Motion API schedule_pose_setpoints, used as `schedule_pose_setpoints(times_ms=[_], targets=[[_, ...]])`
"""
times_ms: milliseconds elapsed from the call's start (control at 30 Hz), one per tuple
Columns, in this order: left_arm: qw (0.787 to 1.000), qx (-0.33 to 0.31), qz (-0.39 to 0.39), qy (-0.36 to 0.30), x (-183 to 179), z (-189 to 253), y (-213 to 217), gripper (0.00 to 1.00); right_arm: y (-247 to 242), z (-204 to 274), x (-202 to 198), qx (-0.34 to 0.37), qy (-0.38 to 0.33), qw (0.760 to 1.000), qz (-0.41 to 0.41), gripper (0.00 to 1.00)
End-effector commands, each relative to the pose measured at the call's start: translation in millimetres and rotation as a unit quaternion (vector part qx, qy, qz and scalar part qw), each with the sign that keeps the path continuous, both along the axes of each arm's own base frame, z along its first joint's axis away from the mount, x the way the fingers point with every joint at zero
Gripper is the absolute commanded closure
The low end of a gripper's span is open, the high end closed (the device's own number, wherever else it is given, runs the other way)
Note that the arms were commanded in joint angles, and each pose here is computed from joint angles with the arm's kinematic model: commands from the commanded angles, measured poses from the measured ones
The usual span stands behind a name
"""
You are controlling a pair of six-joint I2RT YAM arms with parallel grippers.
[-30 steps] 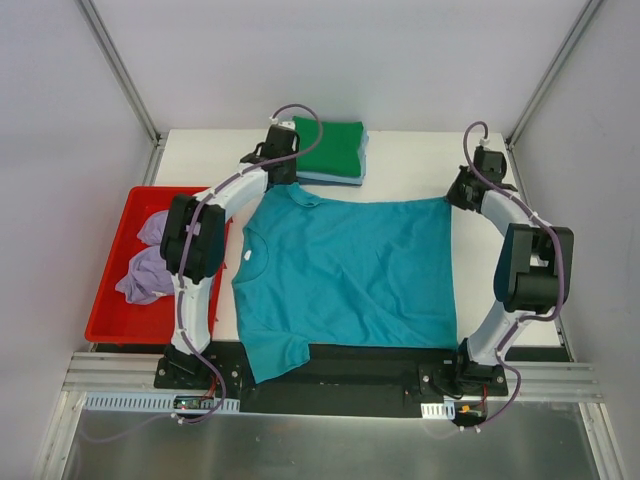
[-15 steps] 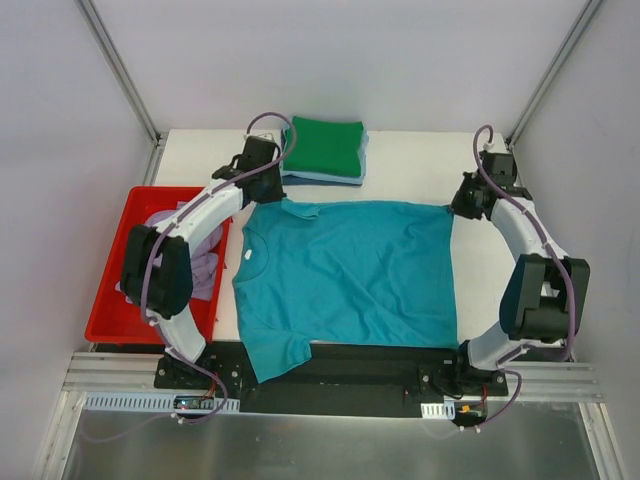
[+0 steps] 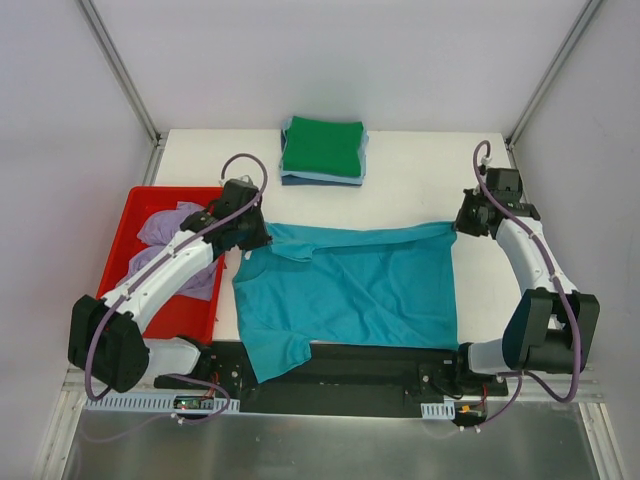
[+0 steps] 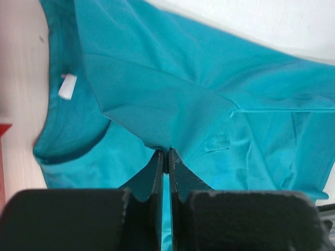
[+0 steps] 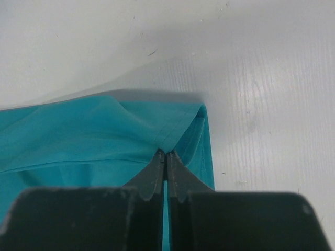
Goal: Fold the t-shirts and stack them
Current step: Fold the flattened tshirt in 1/3 of the way
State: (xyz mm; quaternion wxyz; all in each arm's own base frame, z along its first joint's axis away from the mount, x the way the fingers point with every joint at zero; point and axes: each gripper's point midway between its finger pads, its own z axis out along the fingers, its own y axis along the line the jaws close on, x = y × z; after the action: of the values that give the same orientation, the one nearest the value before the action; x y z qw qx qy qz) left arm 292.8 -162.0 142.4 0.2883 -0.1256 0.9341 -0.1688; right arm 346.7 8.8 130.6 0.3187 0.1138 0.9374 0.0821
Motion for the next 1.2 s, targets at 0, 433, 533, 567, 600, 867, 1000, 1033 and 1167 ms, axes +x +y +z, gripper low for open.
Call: schedule_pose_setpoints(times_ms=[0,433,533,567,600,867,1000,1033,1167], targets=[[1.000,-0.020,0.014,0.018,-27.3,-2.9,1.5,1.00,-6.6,4.6,-13.7,-0.020,0.001,1.000,0.004,1.00],[0.993,-0.027,-0.010,0.115,-82.2,-60.3,2.6,0.88,-16.4,-27.4,-46.3,-0.040,0.050,0.998,-0.029,0.96],[0.992,-0.032,-0.025,0.123,-91.8,-64.0,1.7,0.70,-17.2,-35.2,-55.6,-0.039,0.047,0.997,-0.041,0.82],[0.992,-0.036,-0.029,0.120,-92.4,-62.3,0.7,0.65,-16.3,-34.7,-57.3,-0.037,0.041,0.998,-0.040,0.72],[0.992,-0.039,-0.036,0.116,-93.1,-59.3,-0.4,0.58,-15.5,-33.8,-59.4,-0.035,0.039,0.998,-0.040,0.55],[0.994,-0.055,-0.077,0.048,-66.1,-13.5,-16.0,0.01,8.9,-5.6,-56.0,0.017,-0.011,1.000,0.003,0.03],[0.995,-0.037,-0.077,0.046,-33.9,-11.6,-26.3,0.01,48.1,-7.6,-50.3,0.085,-0.004,0.994,0.070,0.04],[0.995,-0.037,-0.082,0.045,-26.1,-12.4,-31.3,0.01,57.1,-11.5,-49.6,0.091,0.004,0.992,0.084,0.04],[0.991,-0.040,-0.094,0.083,-1.4,-37.4,-46.9,0.01,74.0,-29.7,-40.4,0.103,0.031,0.989,0.106,0.04]])
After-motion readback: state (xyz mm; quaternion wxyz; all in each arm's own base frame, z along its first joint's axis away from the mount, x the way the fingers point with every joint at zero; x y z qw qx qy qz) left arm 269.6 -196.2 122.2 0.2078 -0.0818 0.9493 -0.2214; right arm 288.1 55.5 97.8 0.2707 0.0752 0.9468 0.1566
